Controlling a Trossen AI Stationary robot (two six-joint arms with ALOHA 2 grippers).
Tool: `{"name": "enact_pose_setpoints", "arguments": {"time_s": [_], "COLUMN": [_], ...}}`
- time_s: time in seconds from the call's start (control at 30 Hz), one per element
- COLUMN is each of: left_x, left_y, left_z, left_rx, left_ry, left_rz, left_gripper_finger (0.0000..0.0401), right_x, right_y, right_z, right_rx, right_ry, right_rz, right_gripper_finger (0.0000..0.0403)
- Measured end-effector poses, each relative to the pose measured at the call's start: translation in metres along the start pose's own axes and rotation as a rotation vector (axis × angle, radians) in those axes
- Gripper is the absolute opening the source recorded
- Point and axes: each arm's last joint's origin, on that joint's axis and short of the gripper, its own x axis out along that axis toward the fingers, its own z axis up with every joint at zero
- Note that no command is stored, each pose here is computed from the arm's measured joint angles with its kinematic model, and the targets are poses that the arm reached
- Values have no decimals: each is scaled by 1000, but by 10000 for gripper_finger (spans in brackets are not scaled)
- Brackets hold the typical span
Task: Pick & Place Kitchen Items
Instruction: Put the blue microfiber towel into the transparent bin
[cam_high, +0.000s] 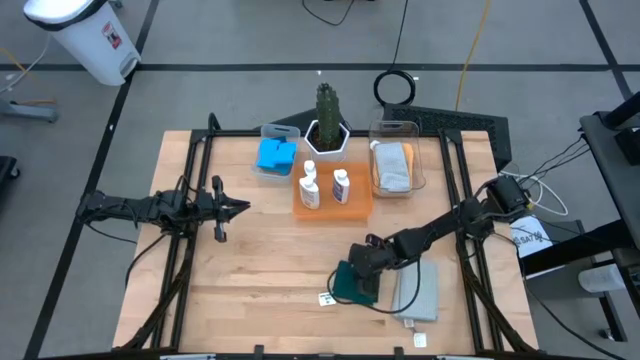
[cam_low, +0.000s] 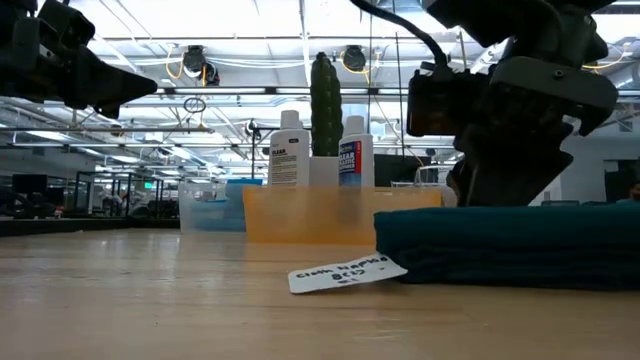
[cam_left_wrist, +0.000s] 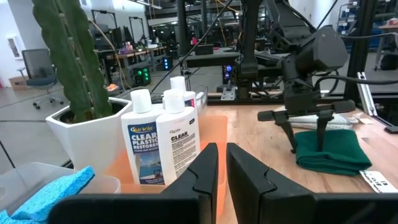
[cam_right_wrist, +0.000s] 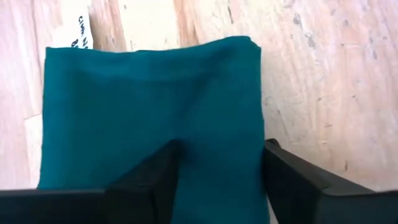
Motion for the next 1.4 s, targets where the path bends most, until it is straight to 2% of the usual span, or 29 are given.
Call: {"name": "enact_pose_setpoints", "arguments": {"time_s": [0.13, 0.43, 0.5, 0.73, 1.1, 1.4], "left_x": [0, 0, 0, 0, 0, 0], "left_y": [0, 0, 0, 0, 0, 0], "left_z": [0, 0, 0, 0, 0, 0], "left_rx": [0, 0, 0, 0, 0, 0], "left_ry": [1, 1, 0, 1, 0, 0], "left_rz": [0, 0, 0, 0, 0, 0], "left_gripper_finger": [37, 37, 37, 37, 37, 37], "right_x": [0, 1, 1, -11, -72, -112], "right_y": [0, 0, 0, 4, 29, 26], "right_z": [-1, -1, -1, 1, 4, 12], "right_rx": [-25, -115, -144, -252, -384, -369], "right_ry": [17, 26, 25, -26, -298, -488], "right_rz": [19, 29, 28, 37, 11, -74], "right_gripper_finger": [151, 25, 9, 5, 2, 1]}}
